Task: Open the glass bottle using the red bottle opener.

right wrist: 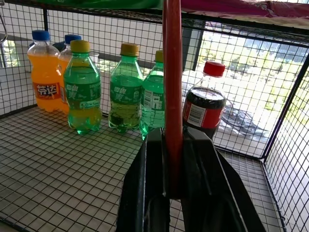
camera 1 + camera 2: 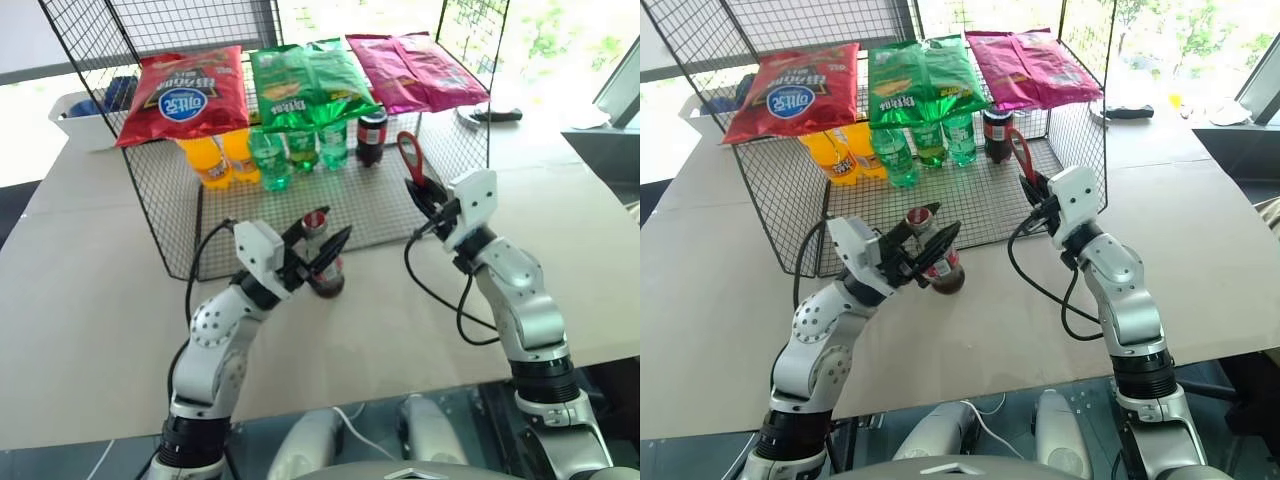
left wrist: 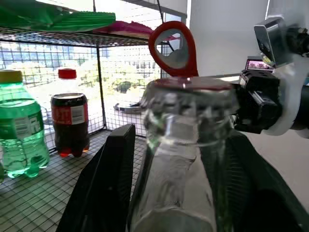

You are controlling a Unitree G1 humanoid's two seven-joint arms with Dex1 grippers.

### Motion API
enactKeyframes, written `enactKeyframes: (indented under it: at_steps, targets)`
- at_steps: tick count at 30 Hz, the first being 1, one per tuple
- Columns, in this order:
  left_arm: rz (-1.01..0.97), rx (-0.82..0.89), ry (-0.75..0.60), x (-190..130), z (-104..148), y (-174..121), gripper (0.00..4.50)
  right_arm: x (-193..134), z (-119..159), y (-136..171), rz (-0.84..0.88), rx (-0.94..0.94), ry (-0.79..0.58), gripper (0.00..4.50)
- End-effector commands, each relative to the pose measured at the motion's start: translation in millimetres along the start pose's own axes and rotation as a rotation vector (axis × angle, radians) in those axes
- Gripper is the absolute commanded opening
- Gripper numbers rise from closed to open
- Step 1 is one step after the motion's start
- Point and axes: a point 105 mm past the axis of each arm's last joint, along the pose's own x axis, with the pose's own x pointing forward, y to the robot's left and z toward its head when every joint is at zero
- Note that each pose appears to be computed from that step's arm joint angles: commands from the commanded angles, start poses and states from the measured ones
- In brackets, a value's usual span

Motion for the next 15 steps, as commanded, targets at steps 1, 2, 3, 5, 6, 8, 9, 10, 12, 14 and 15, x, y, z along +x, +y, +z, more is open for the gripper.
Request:
enactKeyframes:
  at_steps: [1,2,3,5,6,8,9,10,12,14,15]
  targets:
    - [-0.006,-0.004,-0.02,-1,3,-3,1.62,3,15,2,0.017,-0.028,-0.059,0.0]
    - [-0.005,-0.005,-0.02,-1,3,-3,1.62,3,15,3,0.018,-0.028,-0.059,0.0]
    - [-0.006,-0.007,-0.017,-1,3,-4,1.62,3,15,3,0.019,-0.029,-0.059,0.0]
    - [-0.009,-0.014,-0.008,-2,0,-6,1.62,4,16,5,0.031,-0.035,-0.061,0.0]
    - [-0.013,-0.016,0.001,-2,-2,-7,1.62,5,18,8,0.05,-0.05,-0.063,0.0]
    - [-0.018,-0.014,0.017,-4,-5,-9,1.62,6,19,13,0.086,-0.081,-0.065,0.0]
    - [-0.02,-0.011,0.027,-4,-7,-9,1.62,6,20,16,0.101,-0.096,-0.067,0.0]
    - [-0.02,-0.003,0.045,-6,-10,-9,1.62,7,22,22,0.133,-0.126,-0.075,0.0]
    - [0.003,-0.006,0.062,-7,-14,-5,1.61,9,25,34,0.194,-0.188,-0.092,0.0]
    - [0.015,-0.005,0.071,-8,-15,-3,1.61,9,26,43,0.246,-0.247,-0.108,0.0]
    - [0.022,-0.001,0.079,-8,-17,-1,1.61,8,26,50,0.283,-0.288,-0.122,0.0]
